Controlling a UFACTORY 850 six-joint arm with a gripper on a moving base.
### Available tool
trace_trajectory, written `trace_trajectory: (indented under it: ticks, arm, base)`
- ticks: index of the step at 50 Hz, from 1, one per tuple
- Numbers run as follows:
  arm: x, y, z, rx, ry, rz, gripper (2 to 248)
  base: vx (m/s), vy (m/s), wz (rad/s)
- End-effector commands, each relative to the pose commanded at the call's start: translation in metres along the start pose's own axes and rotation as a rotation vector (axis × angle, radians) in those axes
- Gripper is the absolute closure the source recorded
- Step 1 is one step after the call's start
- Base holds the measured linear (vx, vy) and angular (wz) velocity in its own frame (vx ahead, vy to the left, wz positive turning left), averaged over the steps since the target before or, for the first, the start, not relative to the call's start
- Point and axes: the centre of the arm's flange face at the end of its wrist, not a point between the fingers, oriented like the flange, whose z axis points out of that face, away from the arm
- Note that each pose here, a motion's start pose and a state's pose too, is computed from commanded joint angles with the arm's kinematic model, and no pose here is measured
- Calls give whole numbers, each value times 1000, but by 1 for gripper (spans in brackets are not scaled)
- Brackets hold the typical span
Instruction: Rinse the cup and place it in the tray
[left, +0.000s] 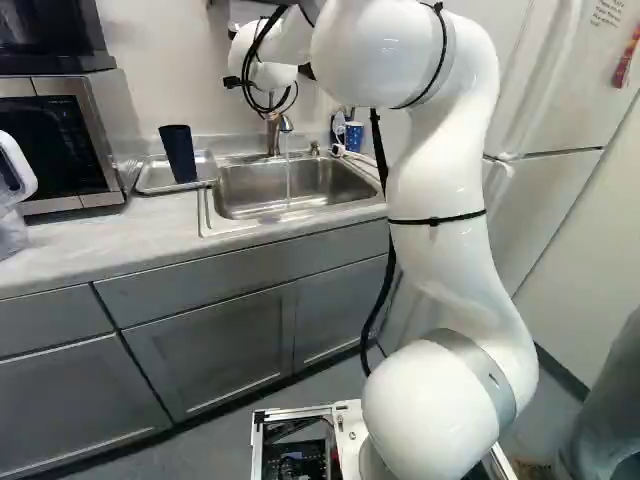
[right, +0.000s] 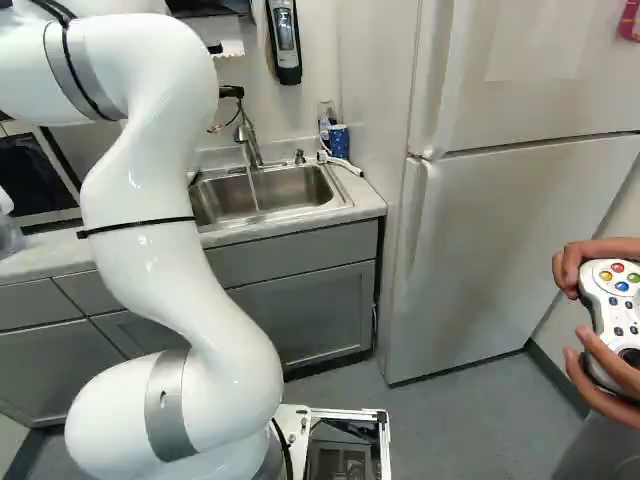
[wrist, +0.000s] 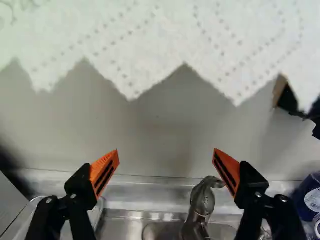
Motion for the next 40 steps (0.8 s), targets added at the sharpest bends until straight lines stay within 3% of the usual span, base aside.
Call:
trace_trajectory:
  ticks: [18,40]
  arm:
    - [-1,-1,-1,3,-10,0,3]
    - [-7,-2,-13,23,-86,-1,3]
  base:
    - [0,0,0]
    - [0,0,0]
